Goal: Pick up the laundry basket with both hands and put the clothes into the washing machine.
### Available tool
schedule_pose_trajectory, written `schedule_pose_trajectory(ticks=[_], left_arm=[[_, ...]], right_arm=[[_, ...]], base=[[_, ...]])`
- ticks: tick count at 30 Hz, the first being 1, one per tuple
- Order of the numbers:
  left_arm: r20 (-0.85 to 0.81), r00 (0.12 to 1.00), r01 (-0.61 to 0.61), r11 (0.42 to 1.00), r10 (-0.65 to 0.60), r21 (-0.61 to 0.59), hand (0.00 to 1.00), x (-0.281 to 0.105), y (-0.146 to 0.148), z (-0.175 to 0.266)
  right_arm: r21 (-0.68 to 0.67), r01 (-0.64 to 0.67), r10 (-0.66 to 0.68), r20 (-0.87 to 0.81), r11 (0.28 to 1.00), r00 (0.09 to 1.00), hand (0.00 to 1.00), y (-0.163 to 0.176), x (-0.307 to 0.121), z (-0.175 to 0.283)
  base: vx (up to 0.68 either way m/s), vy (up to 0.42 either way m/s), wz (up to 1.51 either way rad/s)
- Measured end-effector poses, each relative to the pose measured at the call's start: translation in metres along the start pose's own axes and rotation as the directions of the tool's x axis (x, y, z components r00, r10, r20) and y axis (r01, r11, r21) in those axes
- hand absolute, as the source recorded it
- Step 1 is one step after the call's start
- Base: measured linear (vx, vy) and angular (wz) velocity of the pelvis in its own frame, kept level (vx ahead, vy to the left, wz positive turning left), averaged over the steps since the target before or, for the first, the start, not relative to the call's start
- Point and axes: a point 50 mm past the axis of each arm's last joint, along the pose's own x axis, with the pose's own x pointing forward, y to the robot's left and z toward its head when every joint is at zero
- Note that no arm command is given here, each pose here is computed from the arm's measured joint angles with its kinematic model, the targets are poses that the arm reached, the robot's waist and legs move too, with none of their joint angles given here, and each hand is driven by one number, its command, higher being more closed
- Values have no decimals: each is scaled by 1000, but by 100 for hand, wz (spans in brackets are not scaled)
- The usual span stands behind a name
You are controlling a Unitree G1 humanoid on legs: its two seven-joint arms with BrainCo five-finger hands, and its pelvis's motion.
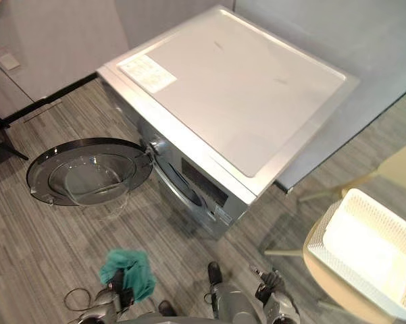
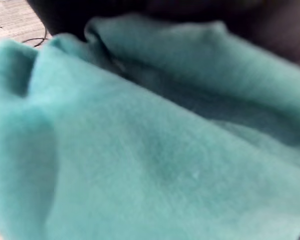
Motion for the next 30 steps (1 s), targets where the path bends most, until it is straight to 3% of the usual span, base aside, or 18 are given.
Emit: schedule_pose_trajectory(ticks=[3, 7, 19, 23, 30], left_arm=[[-9, 999, 39, 999, -39, -2, 100, -1, -11, -1], [10, 996, 89, 993, -89, -81, 100, -9, -34, -5], [32, 999, 11, 992, -7, -124, 100, -9, -19, -5], [11, 997, -77, 994, 78, -77, 100, -5, 11, -8], [125, 992, -39, 995, 27, 91, 100, 2, 6, 30]], right_arm=[[76, 37, -34, -39, 996, 999, 0, -9, -4, -16], [70, 72, -67, -76, 995, 995, 0, -22, -13, -36], [49, 37, -35, -53, 998, 998, 0, -4, -5, -18], [10, 56, -54, -157, 998, 986, 0, -10, -9, -42], [25, 118, -112, -171, 993, 979, 0, -28, -10, -44]], base=[[171, -49, -29], [65, -63, 5], [194, 293, -95], [95, 528, -143], [-100, 161, -35]])
